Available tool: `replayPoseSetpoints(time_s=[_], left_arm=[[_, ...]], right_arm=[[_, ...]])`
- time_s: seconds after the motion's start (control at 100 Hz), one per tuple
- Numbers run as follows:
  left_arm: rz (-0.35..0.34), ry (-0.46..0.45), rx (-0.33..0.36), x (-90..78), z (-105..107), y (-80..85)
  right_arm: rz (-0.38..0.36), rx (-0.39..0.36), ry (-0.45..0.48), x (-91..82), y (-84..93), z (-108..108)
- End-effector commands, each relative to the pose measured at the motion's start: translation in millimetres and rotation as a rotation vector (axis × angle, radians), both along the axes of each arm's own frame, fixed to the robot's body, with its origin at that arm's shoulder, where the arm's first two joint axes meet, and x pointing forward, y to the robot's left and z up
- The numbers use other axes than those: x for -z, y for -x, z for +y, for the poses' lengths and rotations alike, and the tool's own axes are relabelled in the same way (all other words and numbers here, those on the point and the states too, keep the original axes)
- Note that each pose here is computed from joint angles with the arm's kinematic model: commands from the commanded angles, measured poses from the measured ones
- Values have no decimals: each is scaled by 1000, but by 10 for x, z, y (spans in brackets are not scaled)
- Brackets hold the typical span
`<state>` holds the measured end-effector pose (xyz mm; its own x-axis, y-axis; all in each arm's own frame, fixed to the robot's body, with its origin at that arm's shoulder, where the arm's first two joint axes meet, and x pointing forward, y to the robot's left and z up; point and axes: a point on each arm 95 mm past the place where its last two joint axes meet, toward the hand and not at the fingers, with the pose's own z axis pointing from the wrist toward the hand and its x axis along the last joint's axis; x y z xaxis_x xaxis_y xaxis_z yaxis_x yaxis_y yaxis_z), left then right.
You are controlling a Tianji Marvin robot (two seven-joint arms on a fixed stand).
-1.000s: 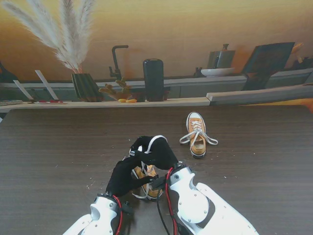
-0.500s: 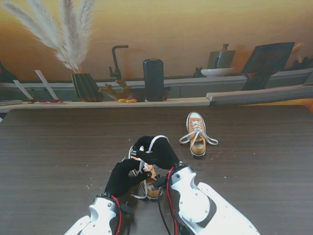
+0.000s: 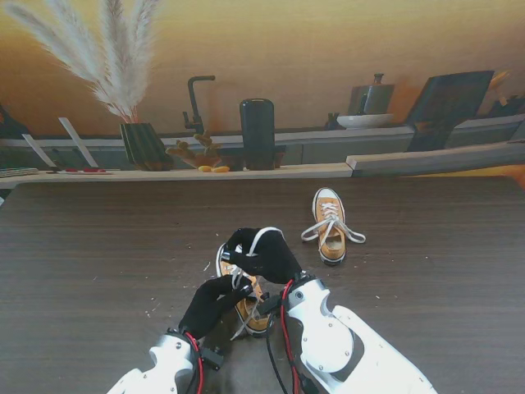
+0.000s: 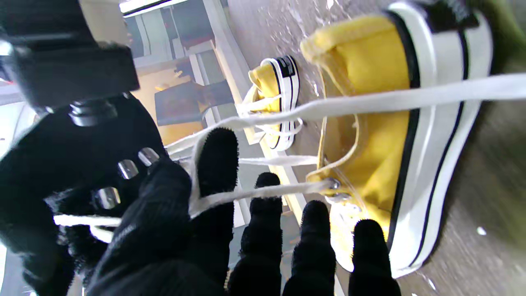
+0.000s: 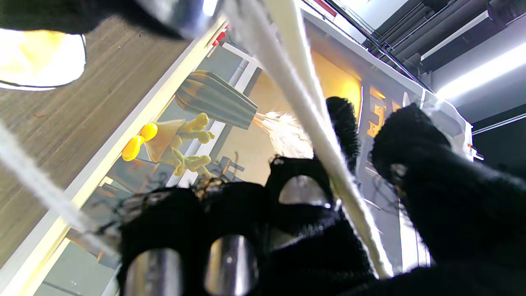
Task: Tie the shoelaces into a bow on the shoes
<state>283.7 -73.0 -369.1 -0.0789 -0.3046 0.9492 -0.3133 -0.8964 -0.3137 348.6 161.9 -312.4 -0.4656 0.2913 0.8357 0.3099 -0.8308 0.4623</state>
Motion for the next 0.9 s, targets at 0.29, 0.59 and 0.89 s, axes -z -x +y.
replayPoseSetpoints(time_s=[0.29,0.59,0.89], left_arm=[[57,70,3,12,-33,200],[32,1,-72,-37,-18,175],[197,233,-40,-91,-65,239]], right_arm=[[18,-17,4,57,30,3],[17,-13,4,63,33,7],[18,-15,6,80,29,17]])
